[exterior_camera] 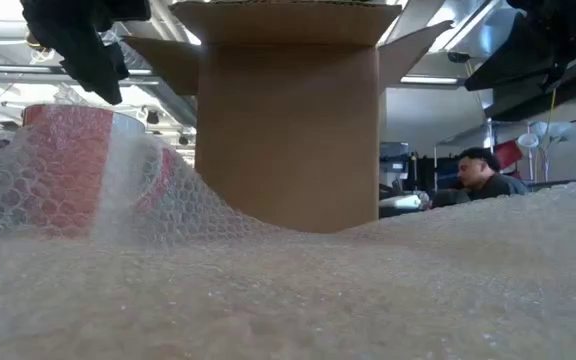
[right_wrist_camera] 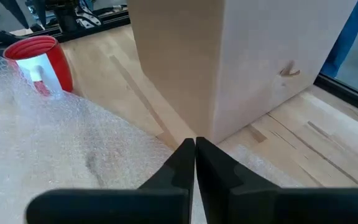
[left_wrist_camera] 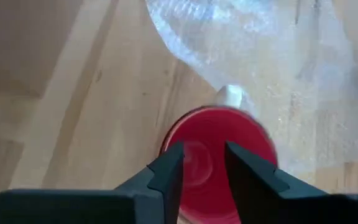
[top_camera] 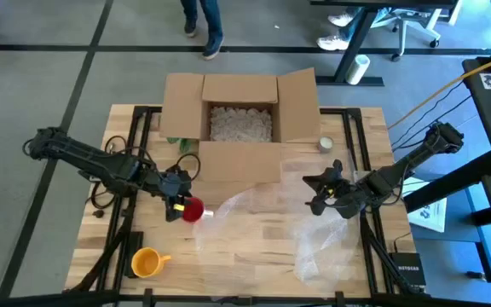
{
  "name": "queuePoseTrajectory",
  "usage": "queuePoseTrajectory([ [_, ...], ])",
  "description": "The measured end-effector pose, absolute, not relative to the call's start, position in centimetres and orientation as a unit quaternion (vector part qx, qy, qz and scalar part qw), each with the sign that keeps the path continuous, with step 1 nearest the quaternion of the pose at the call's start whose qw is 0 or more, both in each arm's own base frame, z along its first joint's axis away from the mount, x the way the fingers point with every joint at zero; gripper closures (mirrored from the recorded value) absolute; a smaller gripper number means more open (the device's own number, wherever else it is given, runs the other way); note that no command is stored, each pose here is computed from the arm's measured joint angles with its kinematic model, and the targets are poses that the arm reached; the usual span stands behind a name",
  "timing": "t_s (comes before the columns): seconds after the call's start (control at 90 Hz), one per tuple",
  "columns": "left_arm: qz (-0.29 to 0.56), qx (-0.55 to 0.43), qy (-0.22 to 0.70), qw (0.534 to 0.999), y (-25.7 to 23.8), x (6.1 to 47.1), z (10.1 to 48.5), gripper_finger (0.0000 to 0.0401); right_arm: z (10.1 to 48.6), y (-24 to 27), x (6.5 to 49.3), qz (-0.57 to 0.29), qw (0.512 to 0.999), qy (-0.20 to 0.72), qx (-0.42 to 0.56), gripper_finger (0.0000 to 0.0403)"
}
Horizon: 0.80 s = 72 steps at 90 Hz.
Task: Wrap mug
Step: Put the red mug on the bubble wrap
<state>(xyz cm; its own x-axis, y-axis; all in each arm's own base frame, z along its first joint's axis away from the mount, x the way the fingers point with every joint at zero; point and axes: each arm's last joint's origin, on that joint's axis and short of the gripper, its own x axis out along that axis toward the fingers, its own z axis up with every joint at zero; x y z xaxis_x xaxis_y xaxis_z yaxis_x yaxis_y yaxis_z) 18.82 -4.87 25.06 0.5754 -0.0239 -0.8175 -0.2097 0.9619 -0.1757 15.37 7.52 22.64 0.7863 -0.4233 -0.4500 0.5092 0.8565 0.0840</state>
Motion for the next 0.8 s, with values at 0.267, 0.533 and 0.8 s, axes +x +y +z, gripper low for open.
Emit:
queuePoseTrajectory([
  [0.267,0.057,-0.151,0.488,0.858,-4.3,19.3,24.3,0.0304,22.6,7.5,15.3,-0.25,0.939,0.216,0.097,0.0403],
  [0.533,0.052,-0.157,0.511,0.843,-4.4,20.2,23.4,0.0304,22.6,7.4,15.3,-0.255,0.938,0.213,0.093,0.0403],
  [0.8,0.058,-0.151,0.523,0.837,-4.4,20.3,22.9,0.0304,22.6,7.4,15.3,-0.256,0.938,0.213,0.092,0.0403],
])
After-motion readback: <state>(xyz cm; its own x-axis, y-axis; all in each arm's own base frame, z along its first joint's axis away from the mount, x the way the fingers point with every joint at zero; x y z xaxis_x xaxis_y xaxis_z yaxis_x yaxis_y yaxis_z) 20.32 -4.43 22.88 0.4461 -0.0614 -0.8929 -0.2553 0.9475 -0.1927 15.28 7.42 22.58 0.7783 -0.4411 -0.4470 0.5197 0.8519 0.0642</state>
